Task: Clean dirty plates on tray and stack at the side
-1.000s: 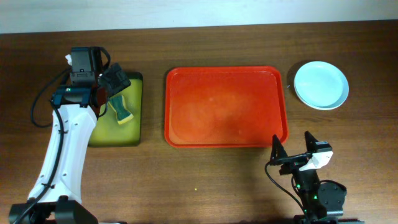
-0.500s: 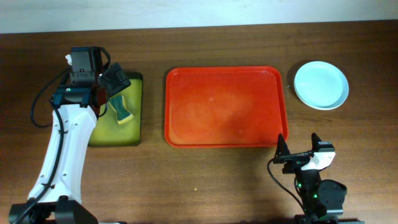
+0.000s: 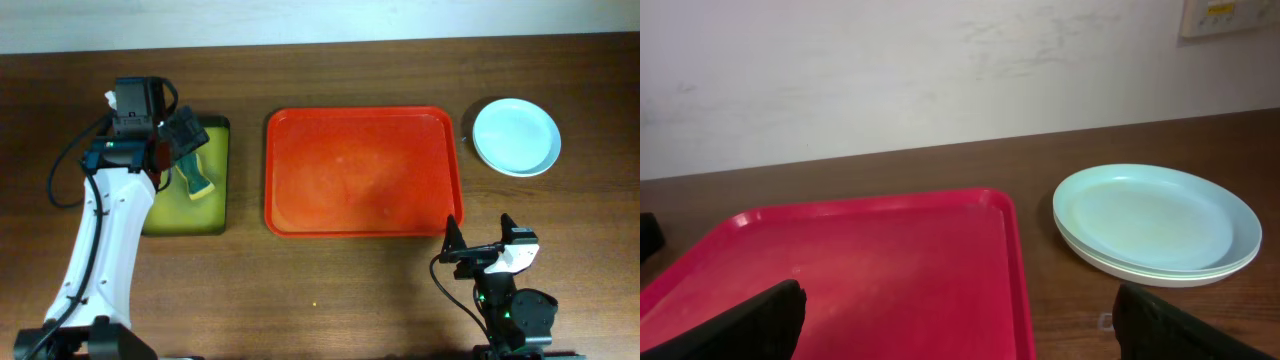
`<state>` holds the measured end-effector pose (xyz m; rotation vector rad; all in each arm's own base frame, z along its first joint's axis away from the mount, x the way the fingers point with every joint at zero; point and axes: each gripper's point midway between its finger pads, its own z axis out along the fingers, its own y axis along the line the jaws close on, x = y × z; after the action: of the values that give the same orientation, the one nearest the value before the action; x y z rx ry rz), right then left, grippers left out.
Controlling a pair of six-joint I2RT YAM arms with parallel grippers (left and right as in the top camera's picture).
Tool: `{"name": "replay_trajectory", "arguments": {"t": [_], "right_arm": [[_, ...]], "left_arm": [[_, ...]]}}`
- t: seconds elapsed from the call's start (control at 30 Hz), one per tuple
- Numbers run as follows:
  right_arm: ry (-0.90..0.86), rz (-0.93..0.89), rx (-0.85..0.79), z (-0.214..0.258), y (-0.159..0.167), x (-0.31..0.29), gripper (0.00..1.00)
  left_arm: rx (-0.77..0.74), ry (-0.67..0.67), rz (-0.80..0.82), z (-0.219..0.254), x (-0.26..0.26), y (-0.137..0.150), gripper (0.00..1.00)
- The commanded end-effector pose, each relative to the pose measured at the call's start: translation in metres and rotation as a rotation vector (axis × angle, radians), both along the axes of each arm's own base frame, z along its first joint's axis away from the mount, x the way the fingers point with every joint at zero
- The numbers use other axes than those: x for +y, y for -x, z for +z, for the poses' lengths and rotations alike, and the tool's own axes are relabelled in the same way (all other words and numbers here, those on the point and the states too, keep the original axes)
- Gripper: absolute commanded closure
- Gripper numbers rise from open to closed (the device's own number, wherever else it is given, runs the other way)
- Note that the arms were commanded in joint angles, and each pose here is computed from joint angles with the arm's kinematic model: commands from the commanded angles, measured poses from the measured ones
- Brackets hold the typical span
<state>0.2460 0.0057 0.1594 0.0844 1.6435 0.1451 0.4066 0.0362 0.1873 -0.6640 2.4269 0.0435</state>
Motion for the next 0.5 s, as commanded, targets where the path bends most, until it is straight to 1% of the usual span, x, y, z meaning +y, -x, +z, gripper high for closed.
{"name": "replay_trajectory", "arguments": {"t": [0.0, 0.03, 0.07, 0.13, 0.17, 0.2, 0.23, 0.3, 0.4, 0.47], "right_arm": [[0.007, -0.019, -0.001, -0.002, 0.000, -0.004, 0.01], [0.007, -0.019, -0.001, -0.002, 0.000, -0.004, 0.01], [0.007, -0.019, -0.001, -0.002, 0.000, -0.004, 0.01], [0.007, -0.019, -0.001, -0.002, 0.000, -0.004, 0.01], [0.007, -0.019, -0.001, -0.002, 0.000, -0.004, 0.01], [0.007, -0.019, -0.001, -0.002, 0.000, -0.004, 0.01], [0.007, -0.019, -0.001, -0.002, 0.000, -0.004, 0.01], [0.007, -0.019, -0.001, -0.002, 0.000, -0.004, 0.01], [0.007, -0.019, -0.001, -0.002, 0.000, -0.004, 0.01], [0.007, -0.019, -0.001, -0.002, 0.000, -0.004, 0.01]], "left_arm": [[-0.062, -0.079, -0.071, 0.030, 0.000, 0.020, 0.01], [-0.100, -0.109, -0.116, 0.037, -0.002, 0.025, 0.01], [-0.178, -0.144, -0.208, 0.049, -0.011, 0.031, 0.01], [-0.414, -0.191, -0.454, 0.072, -0.042, 0.050, 0.01], [-0.563, -0.248, -0.573, 0.082, -0.057, 0.074, 0.01], [-0.635, -0.289, -0.615, 0.084, -0.062, 0.092, 0.01], [-0.689, -0.321, -0.621, 0.084, -0.062, 0.110, 0.01], [-0.773, -0.349, -0.609, 0.089, -0.062, 0.137, 0.01], [-0.805, -0.345, -0.627, 0.087, -0.066, 0.147, 0.01], [-0.817, -0.401, -0.649, 0.076, -0.066, 0.155, 0.01]]}}
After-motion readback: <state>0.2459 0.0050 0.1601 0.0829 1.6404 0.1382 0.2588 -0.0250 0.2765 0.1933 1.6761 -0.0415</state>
